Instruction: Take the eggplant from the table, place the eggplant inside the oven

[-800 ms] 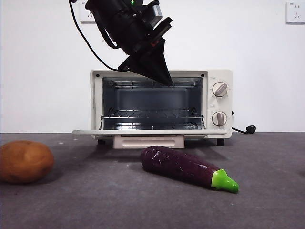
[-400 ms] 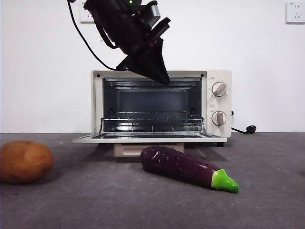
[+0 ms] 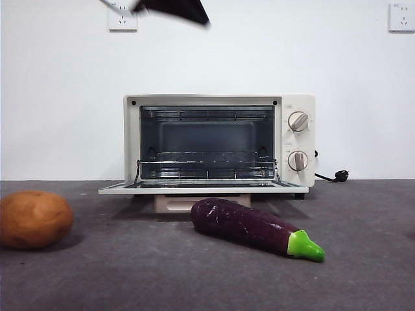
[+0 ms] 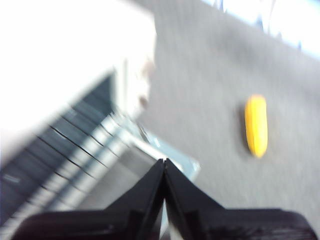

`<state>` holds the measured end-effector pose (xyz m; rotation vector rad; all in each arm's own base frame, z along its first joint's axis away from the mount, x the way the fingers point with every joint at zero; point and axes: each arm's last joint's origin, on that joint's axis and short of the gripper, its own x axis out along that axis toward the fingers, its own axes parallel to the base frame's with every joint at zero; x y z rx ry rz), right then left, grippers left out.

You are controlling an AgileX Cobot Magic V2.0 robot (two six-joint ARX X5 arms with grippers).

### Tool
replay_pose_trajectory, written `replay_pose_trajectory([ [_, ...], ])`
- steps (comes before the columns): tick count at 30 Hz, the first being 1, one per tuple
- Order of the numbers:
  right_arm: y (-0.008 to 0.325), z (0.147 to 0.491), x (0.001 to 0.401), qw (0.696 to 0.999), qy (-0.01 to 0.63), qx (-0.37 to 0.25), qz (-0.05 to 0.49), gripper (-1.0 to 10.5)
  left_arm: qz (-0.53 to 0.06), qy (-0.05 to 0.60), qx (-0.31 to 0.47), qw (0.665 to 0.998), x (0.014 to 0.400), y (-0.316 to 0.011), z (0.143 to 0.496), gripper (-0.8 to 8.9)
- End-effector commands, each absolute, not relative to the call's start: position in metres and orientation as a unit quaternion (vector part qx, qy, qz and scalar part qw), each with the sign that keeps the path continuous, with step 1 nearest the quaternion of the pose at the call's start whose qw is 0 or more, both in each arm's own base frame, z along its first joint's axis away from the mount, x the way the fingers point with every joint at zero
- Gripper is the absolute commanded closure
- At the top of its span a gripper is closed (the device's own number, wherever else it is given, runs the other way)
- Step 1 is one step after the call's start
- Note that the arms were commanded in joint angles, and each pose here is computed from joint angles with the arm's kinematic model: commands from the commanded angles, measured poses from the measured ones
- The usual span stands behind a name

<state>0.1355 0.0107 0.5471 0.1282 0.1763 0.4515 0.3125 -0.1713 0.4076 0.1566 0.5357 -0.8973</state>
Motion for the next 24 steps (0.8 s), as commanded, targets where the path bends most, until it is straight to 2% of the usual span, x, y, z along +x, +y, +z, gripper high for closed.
replay_pose_trajectory([
  [1,0.011,0.547,0.137,0.968,0.088,0.067,0.226,3.2,-0.403,0.221,0.067,0.886,0.295,-0.152,0.434,8.19],
  [6,0.011,0.547,0.139,0.968,0.09,0.068,0.225,3.2,-0.331,0.148,0.073,0.929,0.252,-0.114,0.478,8.19],
  [10,0.011,0.546,0.142,0.967,0.095,0.069,0.225,3.2,-0.237,0.1,0.079,0.963,0.214,-0.084,0.505,8.19],
  [14,0.011,0.544,0.143,0.965,0.103,0.072,0.232,3.2,-0.149,0.059,0.079,0.984,0.178,-0.06,0.524,8.19],
  [19,0.011,0.543,0.146,0.964,0.108,0.073,0.233,3.2,-0.121,0.027,0.073,0.99,0.148,-0.044,0.535,8.19],
  [24,0.015,0.543,0.145,0.96,0.112,0.074,0.246,3.2,-0.106,0.038,0.081,0.99,0.139,-0.04,0.533,8.19],
])
